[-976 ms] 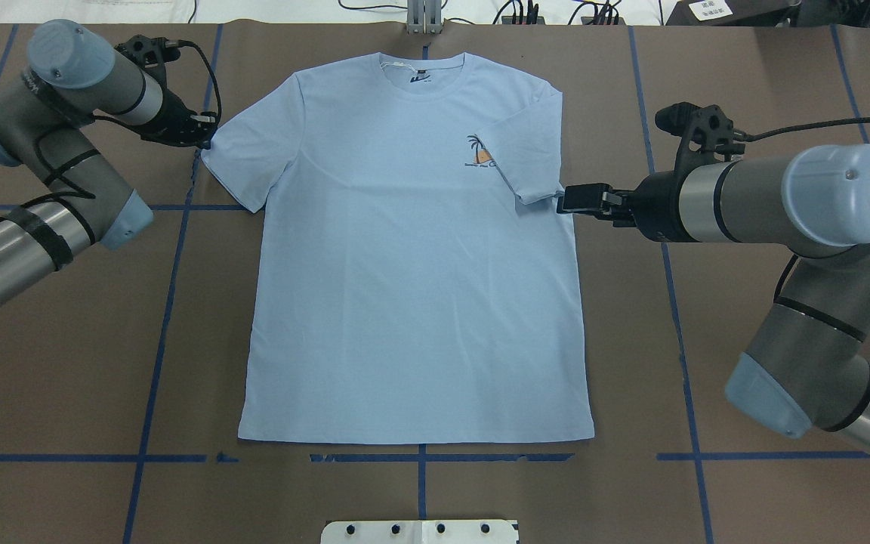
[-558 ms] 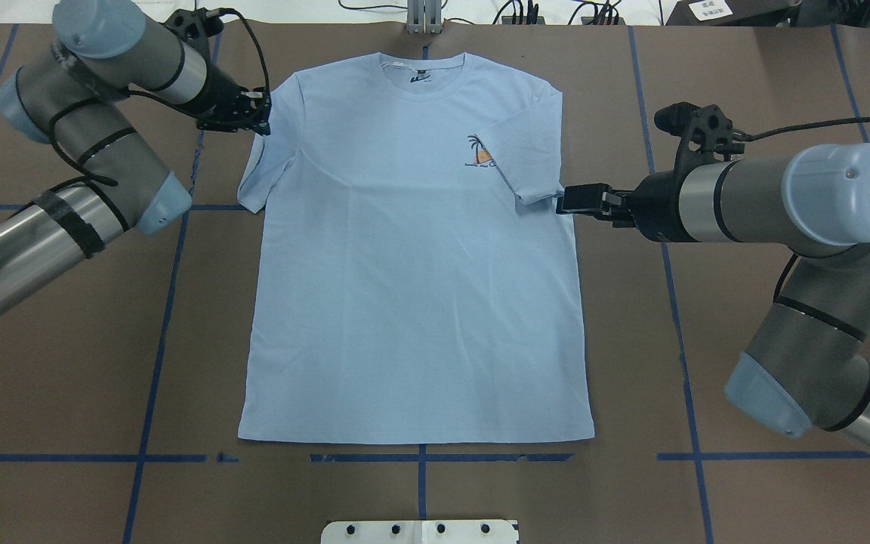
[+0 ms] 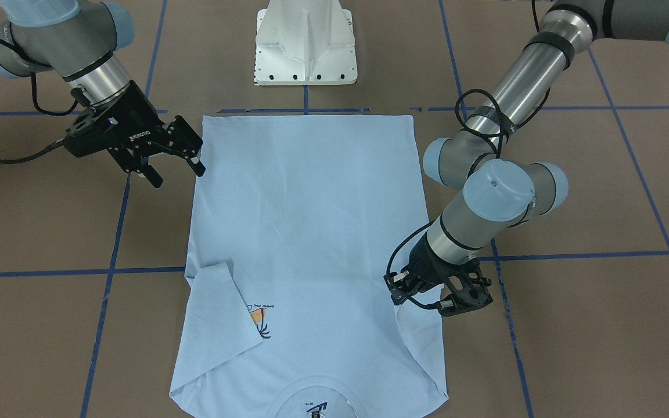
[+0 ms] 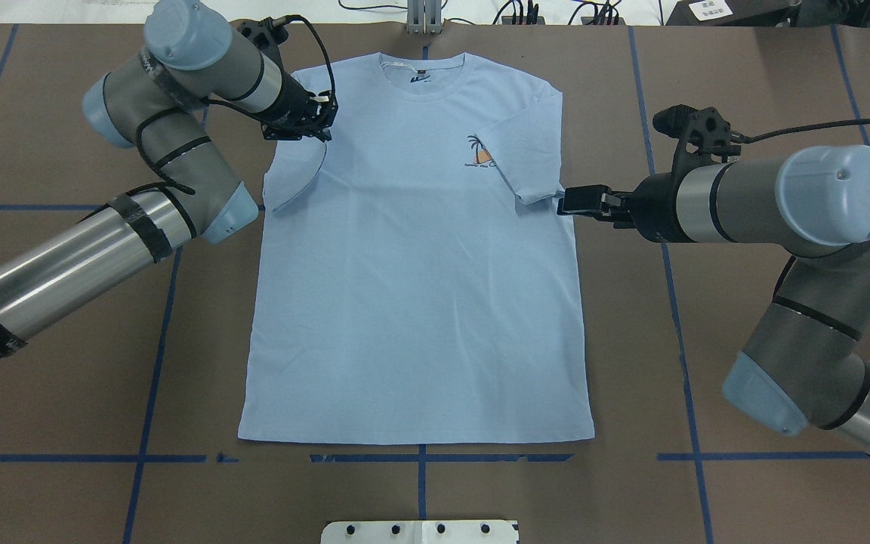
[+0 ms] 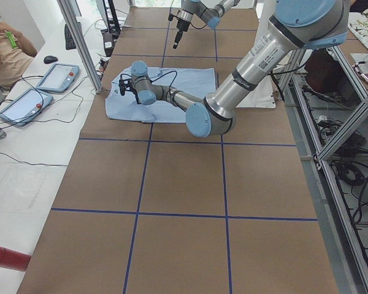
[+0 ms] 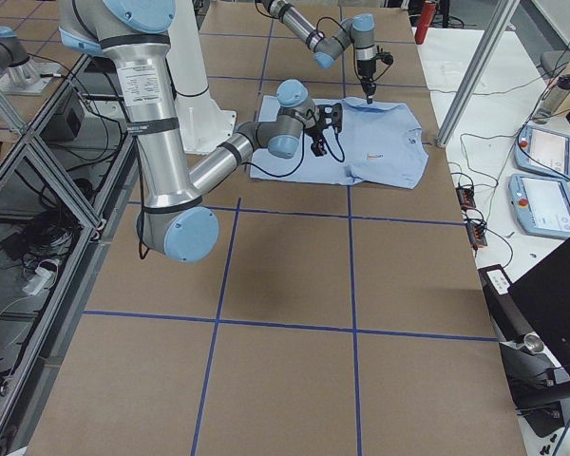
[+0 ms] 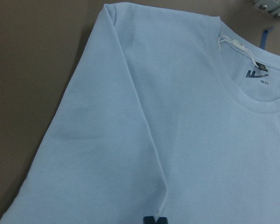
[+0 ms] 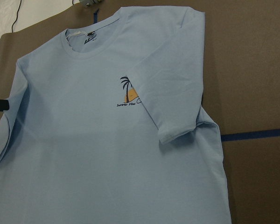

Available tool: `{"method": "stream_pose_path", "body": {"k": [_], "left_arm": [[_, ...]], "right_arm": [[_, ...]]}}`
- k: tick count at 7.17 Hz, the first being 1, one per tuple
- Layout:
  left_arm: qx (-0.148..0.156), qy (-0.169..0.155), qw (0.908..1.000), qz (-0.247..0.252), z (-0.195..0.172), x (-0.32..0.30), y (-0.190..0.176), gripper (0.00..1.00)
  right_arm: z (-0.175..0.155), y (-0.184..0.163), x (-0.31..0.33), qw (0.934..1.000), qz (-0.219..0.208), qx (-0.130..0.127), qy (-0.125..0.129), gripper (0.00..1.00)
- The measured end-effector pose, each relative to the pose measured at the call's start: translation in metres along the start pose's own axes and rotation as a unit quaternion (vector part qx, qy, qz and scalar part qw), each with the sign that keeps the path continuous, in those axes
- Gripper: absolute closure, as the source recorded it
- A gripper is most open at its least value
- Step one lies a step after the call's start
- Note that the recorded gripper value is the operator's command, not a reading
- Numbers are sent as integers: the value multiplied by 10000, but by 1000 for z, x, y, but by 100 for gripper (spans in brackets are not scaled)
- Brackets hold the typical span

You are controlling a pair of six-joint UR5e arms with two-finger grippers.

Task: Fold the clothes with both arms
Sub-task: 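Grasp the sleeve nearest the left gripper and fold it toward the center, then move the right gripper to its nearest hem corner while the left gripper releases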

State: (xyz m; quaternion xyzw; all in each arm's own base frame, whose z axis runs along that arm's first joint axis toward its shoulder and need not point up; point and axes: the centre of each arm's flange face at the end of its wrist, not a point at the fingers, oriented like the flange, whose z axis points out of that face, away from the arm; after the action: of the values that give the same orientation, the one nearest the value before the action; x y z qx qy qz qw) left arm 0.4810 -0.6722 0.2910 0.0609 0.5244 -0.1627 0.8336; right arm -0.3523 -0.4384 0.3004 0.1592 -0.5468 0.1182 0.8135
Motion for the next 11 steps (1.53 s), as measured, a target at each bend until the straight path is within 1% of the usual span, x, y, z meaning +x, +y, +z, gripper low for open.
{"method": "stream_pose_path", "body": {"k": [1,2,3,4,5,6,7,8,9,10,11], "left_arm": [[85,-46,10000,-21,5,6,-4,25],[147,-4,9999,-40,4,14,-2,24],[100,170,9998,-98,-4,22,20,23],[-30,395,9991,-161,-17,22,56,23],[-160,624,9976,-255,-35,22,91,23],[-320,831,9954,-361,-52,20,128,21],[-517,990,9931,-371,-66,14,165,21],[-688,1088,9911,-328,-79,7,193,20],[-798,1167,9896,-279,-91,0,212,17],[-849,1229,9885,-246,-101,-4,222,16],[-864,1227,9884,-243,-103,-9,227,16]], "right_arm": [[2,0,1,10000,5,-2,21,0],[3,1,2,10000,7,-13,30,0],[6,2,1,10000,21,-43,50,0],[9,7,-1,9998,78,-115,136,0],[13,19,-2,9990,221,-257,298,0],[22,46,-4,9963,532,-477,487,0],[30,87,-8,9911,949,-643,681,3],[33,132,-6,9864,1184,-688,907,7],[33,176,8,9819,1272,-739,1191,6],[30,208,19,9768,1426,-799,1381,6],[27,230,24,9716,1661,-800,1486,6]]}}
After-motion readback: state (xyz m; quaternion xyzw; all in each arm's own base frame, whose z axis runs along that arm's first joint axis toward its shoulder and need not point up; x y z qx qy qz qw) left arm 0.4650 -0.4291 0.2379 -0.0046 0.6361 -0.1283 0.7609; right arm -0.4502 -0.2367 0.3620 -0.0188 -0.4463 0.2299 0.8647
